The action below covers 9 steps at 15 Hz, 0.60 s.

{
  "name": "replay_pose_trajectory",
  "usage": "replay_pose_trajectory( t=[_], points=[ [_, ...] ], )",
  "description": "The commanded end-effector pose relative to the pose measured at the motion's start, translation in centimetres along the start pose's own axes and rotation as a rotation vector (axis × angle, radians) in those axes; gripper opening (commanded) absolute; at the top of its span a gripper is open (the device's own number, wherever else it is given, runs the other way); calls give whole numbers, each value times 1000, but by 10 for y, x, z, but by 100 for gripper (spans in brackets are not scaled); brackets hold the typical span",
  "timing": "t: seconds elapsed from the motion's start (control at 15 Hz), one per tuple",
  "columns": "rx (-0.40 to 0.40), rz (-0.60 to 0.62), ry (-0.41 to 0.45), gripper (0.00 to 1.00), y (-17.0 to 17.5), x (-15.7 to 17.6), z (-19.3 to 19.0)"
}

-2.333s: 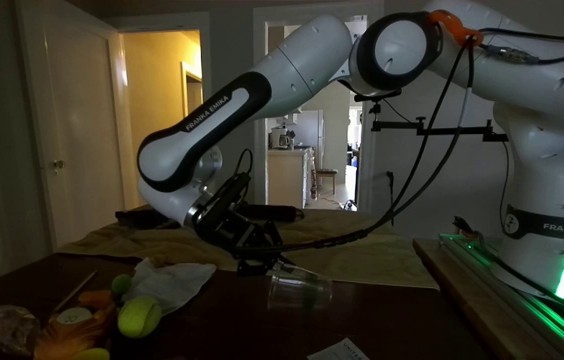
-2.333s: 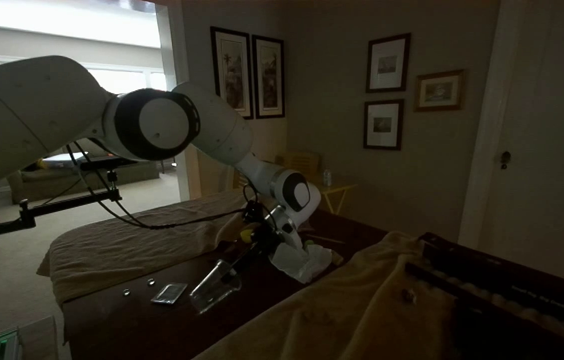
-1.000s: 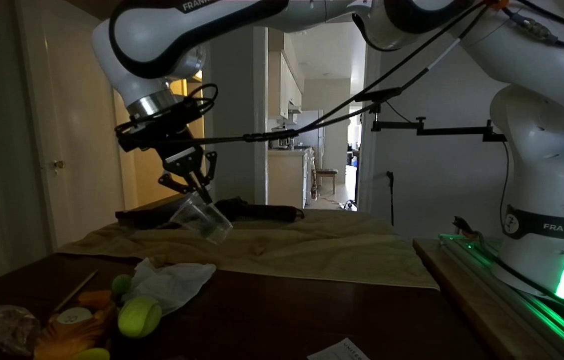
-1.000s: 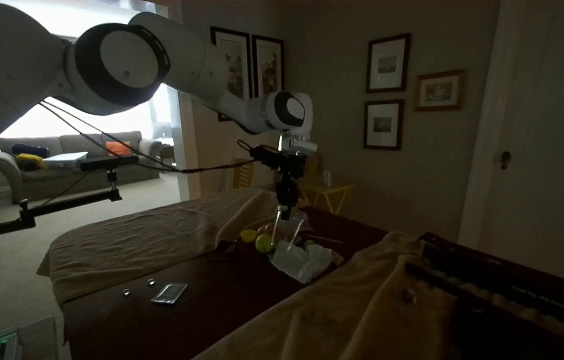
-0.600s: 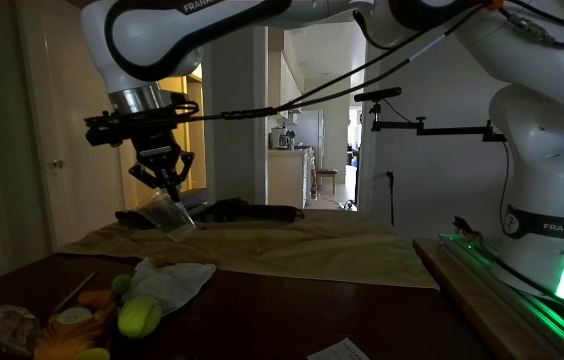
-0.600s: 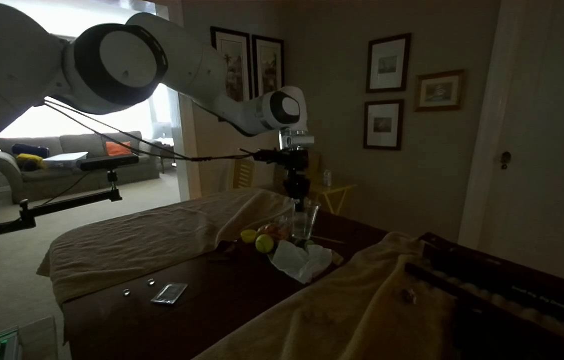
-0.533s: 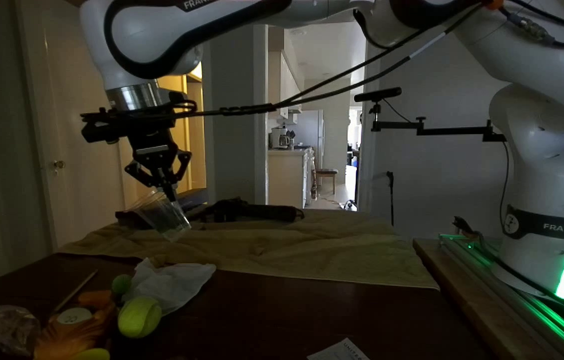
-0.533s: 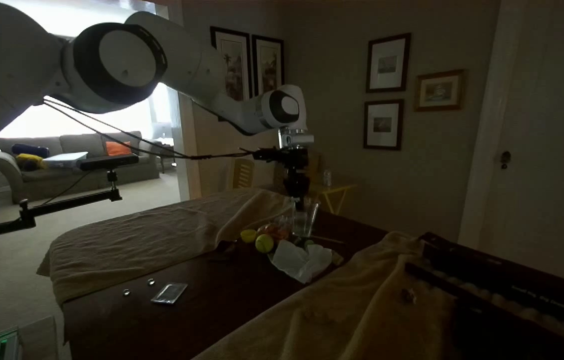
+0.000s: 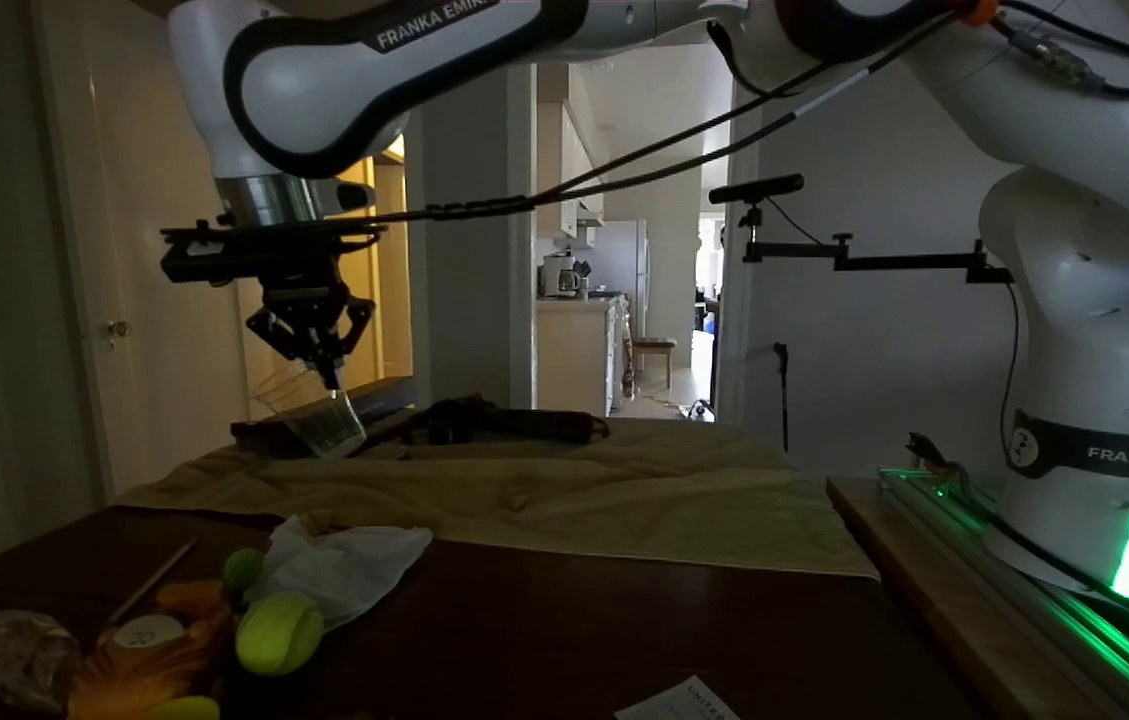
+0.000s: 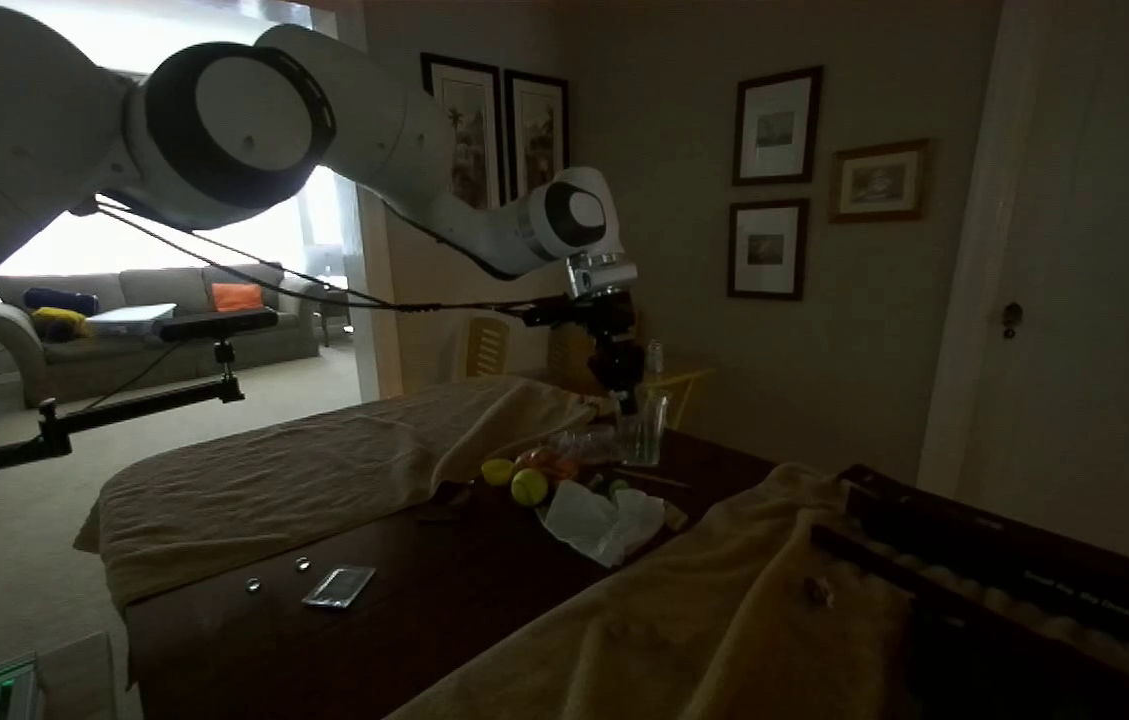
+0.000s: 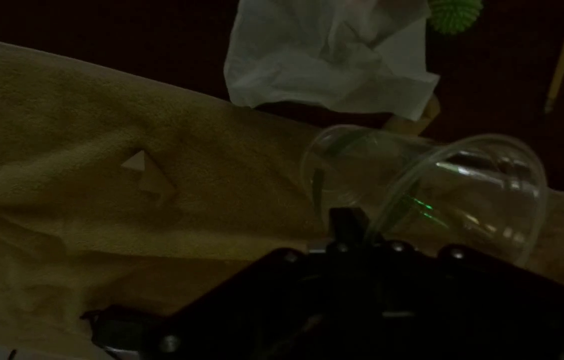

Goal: Put the cup upright, then put the green ball and the yellow bowl in the cup

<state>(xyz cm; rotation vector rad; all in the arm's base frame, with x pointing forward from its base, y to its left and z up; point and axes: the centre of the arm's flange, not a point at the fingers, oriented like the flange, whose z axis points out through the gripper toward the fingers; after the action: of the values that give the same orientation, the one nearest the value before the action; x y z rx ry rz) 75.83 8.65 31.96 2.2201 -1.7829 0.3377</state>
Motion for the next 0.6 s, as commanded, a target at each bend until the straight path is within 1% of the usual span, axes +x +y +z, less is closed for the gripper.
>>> replay_pose_trajectory(
  t=[0.0,0.13,0.33,0.53],
  points=[
    [62,115,84,1,-11,6,12],
    [88,164,100,1,-17,13,19],
    [180,180,24,1,-25,21,28],
    [273,190,8,1,-32,32,31]
  ],
)
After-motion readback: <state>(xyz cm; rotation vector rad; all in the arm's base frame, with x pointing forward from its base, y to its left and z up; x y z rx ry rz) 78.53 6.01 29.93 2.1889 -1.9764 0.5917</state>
